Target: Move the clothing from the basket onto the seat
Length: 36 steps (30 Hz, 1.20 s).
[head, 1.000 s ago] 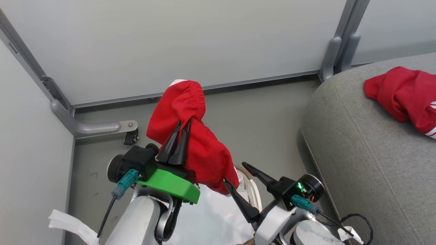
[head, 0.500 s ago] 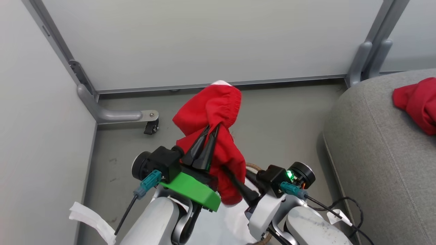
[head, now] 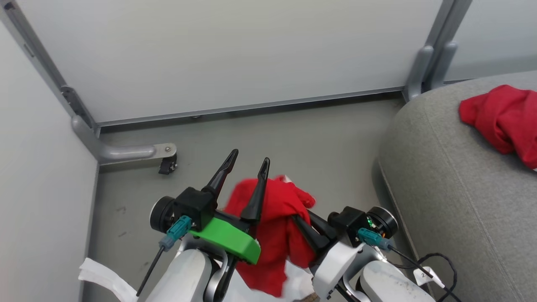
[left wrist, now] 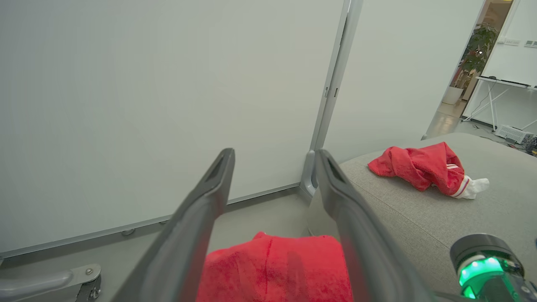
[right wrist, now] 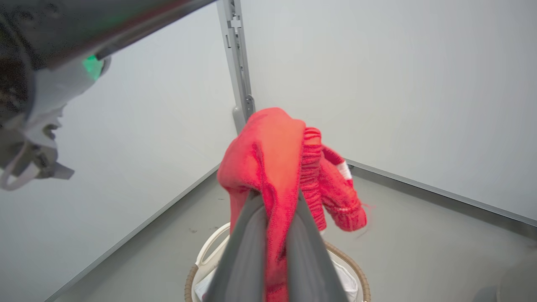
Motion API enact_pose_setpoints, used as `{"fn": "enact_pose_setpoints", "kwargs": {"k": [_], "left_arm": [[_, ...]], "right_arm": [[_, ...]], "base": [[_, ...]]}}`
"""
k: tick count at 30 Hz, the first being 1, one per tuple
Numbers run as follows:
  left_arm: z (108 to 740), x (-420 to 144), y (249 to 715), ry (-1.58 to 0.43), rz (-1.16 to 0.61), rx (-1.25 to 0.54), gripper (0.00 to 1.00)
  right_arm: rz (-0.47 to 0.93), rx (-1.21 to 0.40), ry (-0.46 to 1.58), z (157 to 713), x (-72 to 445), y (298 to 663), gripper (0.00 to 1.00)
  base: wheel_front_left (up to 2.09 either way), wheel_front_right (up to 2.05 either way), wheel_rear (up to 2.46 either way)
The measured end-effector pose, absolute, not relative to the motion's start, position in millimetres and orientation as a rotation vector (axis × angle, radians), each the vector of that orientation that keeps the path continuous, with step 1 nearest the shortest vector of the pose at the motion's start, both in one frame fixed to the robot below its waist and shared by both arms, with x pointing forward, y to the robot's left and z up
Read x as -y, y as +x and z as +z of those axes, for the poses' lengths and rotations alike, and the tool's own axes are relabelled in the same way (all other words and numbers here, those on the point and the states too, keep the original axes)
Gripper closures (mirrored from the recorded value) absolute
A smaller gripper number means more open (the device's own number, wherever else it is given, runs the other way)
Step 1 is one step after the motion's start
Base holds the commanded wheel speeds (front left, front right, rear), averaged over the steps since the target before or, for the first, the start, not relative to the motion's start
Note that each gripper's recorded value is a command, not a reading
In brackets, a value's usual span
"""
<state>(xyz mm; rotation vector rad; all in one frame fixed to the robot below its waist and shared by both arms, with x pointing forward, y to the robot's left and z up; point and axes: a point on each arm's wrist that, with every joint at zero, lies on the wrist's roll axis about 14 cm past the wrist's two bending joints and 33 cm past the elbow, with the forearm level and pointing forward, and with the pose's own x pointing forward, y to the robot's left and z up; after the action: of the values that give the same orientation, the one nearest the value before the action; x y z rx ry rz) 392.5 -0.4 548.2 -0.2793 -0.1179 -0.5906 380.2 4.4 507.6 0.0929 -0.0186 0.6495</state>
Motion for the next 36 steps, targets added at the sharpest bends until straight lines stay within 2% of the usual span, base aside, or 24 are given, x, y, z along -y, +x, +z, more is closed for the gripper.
{"fn": "enact_pose_setpoints", "kwargs": {"k": [16, 22, 28, 30, 36], "left_arm": [[529.0, 94.7, 381.1, -0.266, -0.866, 0.053, 0.0], [520.7, 143.8, 357.9, -0.275, -1.032, 0.013, 0.0], [513.9, 173.8, 344.9, -0.286, -1.141, -0.014, 0.0], [510.8, 178.4, 345.0, -0.294, -1.156, -0.023, 0.0], [495.9, 185.3, 347.8, -0.308, -1.181, -0.056, 0.0]], "right_arm": [[0.245, 0.0, 0.11, 493.0, 121.2, 353.7, 1.0], [0.046, 0.016, 0.116, 494.9, 180.5, 334.6, 1.0], [-0.073, 0.039, 0.068, 503.4, 219.5, 329.0, 1.0], [-0.091, 0.053, 0.036, 510.4, 230.0, 334.7, 1.0], [-0.147, 0.207, -0.167, 583.8, 289.4, 365.0, 1.0]], "base": [[0.0, 0.0, 0.0], [0.0, 0.0, 0.0], [0.0, 0.0, 0.0], [0.0, 0.0, 0.0], [0.0, 0.0, 0.0]]}}
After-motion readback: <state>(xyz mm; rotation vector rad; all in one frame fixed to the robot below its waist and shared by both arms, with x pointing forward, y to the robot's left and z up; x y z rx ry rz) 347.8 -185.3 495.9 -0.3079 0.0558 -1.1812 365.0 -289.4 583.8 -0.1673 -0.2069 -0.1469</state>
